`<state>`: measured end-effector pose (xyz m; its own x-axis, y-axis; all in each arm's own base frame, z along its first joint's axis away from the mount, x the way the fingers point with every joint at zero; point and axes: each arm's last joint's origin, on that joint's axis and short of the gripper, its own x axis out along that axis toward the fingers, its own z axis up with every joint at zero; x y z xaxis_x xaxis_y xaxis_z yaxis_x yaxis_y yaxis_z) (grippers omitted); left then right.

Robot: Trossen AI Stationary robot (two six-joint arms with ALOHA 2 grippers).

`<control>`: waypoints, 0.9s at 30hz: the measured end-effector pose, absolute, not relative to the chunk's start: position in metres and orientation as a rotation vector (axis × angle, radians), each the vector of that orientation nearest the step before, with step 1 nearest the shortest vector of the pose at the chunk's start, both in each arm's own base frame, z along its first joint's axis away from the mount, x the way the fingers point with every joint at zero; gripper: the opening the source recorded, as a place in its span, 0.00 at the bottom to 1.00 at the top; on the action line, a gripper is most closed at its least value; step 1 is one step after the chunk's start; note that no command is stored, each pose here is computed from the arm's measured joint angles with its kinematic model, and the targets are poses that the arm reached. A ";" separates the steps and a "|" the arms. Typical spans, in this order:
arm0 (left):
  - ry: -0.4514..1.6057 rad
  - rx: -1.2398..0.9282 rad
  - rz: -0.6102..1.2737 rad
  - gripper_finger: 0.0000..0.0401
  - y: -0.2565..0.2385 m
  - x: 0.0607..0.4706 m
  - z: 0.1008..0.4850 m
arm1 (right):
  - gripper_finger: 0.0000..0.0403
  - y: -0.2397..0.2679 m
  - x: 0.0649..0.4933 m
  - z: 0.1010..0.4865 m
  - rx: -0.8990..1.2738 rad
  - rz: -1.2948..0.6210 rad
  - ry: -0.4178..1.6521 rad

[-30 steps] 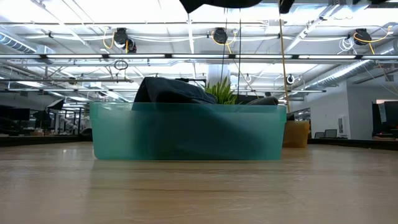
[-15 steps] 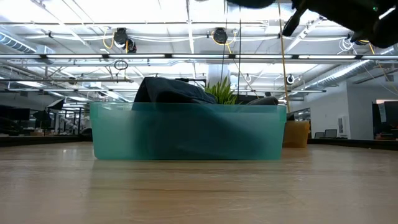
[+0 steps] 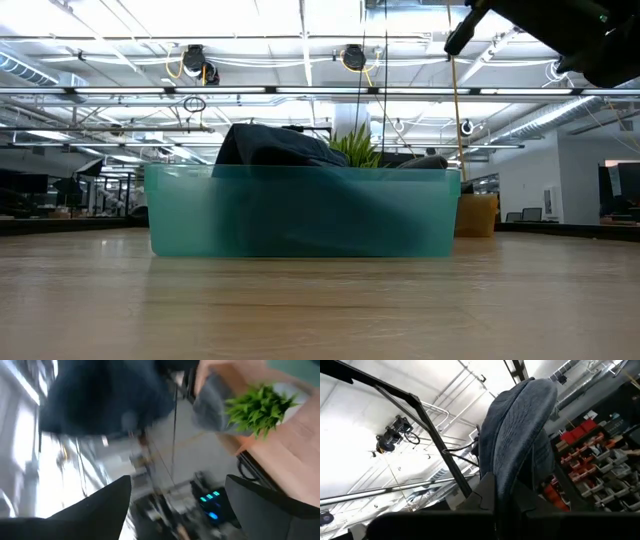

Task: Pick & Place hat
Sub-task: Put the blue cap into the green bin

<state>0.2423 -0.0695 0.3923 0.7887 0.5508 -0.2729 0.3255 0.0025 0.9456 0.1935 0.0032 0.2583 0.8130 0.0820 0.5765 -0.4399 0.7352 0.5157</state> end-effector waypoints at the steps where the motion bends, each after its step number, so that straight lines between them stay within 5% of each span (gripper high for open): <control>1: 0.705 1.641 0.164 0.81 -0.070 0.243 0.392 | 0.00 0.005 0.195 0.257 0.698 0.303 -0.556; 27: 0.635 1.958 0.031 0.73 -0.075 0.287 0.379 | 0.00 0.033 0.239 0.257 0.747 0.365 -0.497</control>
